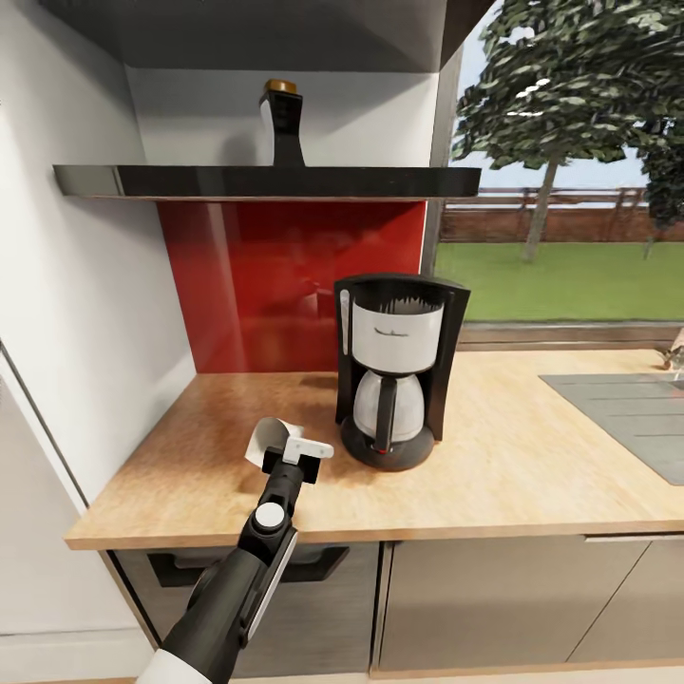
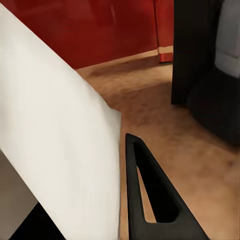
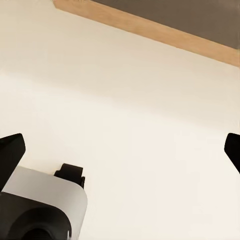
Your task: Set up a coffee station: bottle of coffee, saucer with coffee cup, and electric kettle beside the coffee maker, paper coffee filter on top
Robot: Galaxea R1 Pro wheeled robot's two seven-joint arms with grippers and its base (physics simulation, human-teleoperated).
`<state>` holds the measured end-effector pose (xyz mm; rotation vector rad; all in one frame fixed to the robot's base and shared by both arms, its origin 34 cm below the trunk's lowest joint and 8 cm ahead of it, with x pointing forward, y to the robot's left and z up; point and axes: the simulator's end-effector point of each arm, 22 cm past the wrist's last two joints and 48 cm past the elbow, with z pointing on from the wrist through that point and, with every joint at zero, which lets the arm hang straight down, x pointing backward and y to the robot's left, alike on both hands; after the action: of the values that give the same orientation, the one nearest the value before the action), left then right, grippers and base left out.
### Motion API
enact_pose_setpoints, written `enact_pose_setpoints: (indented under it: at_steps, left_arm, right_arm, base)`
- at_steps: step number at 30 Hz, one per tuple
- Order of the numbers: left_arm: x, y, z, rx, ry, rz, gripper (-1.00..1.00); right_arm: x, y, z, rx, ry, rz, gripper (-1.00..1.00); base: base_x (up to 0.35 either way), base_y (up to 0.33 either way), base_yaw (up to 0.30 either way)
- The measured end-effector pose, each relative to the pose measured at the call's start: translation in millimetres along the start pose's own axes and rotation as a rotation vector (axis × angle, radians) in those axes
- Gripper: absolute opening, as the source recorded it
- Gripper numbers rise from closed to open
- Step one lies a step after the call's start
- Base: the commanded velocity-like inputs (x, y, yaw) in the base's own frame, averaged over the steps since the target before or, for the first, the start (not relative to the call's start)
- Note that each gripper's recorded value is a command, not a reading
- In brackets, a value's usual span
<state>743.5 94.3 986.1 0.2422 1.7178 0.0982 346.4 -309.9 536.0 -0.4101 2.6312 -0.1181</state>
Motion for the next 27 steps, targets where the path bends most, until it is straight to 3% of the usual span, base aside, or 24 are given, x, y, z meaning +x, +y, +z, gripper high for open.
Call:
enact_pose_setpoints:
  at_steps: [27]
  left_arm:
    - [-28,6,-7.1,0.0,-0.001,-0.001,-1.0]
  right_arm:
    - [-10,-4,-26.8,0.0,0.001,0.0,1.0]
  base:
    - [0.0,0.0,0.0]
